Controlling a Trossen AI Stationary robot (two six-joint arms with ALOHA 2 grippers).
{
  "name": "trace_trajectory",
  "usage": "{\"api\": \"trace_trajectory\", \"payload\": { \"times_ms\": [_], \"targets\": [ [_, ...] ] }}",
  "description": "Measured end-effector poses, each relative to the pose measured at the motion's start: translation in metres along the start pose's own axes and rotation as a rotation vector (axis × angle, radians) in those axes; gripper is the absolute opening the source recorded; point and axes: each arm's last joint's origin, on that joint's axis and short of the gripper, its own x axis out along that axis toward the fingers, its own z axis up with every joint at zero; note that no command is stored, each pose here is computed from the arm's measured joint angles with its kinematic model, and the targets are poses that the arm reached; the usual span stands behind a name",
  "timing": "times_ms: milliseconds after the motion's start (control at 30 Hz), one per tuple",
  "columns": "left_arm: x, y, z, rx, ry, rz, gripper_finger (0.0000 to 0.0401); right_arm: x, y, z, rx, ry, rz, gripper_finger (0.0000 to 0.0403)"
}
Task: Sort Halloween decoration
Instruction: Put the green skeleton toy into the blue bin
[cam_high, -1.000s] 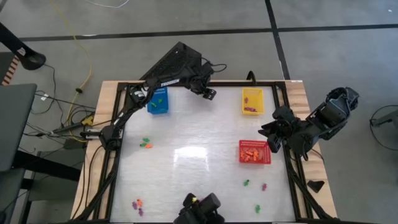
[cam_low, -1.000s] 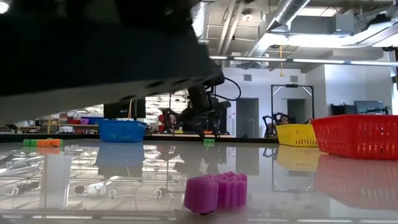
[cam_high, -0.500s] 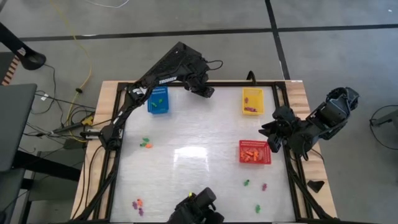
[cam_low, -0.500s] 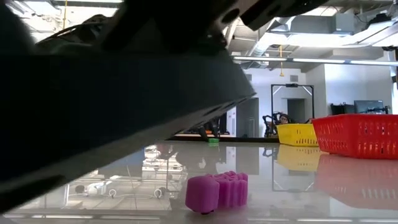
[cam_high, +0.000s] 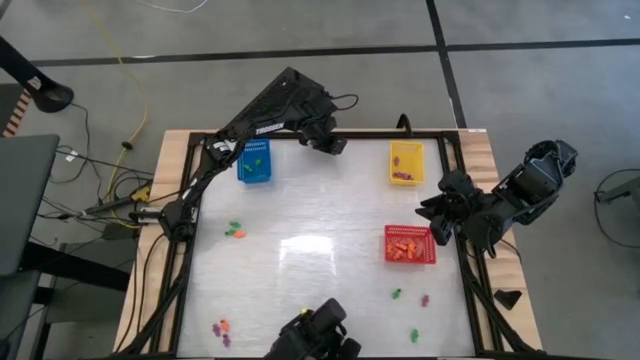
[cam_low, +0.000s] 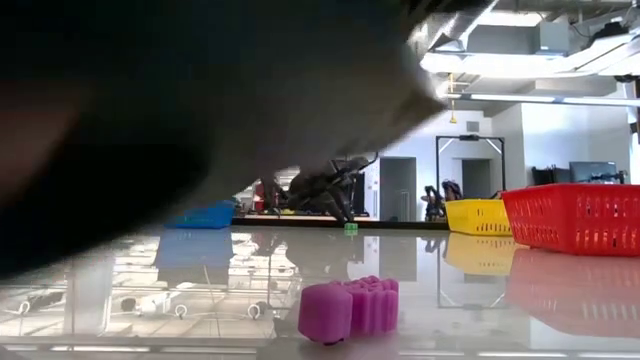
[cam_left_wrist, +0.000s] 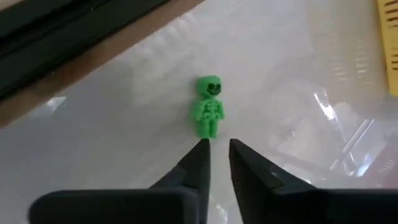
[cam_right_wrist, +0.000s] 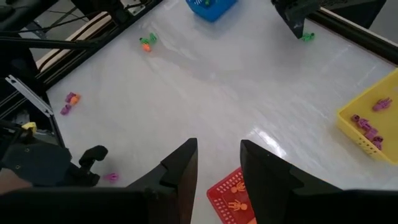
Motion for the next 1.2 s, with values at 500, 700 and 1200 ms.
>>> {"api": "trace_trajectory", "payload": {
  "times_ms": [500, 700, 1200],
  "targets": [
    [-0.134, -0.066, -0.009, 0.363, -0.151, -0.202, 0.0019, 0.073, -0.008, 0.011, -0.075, -0.201, 0.044, 0.0152],
    [-0.186, -0.076, -0.056, 0.409, -0.186, -0.285, 0.0019, 0.164, -0.043, 0.024, 0.010, -0.317, 0.104, 0.0152],
    [-0.220, -0.094, -0.232, 0.202, -0.433, -0.439, 0.0019, 0.334, -0.174, 0.130, 0.232, 0.078, -0.069, 0.0229]
  ]
}}
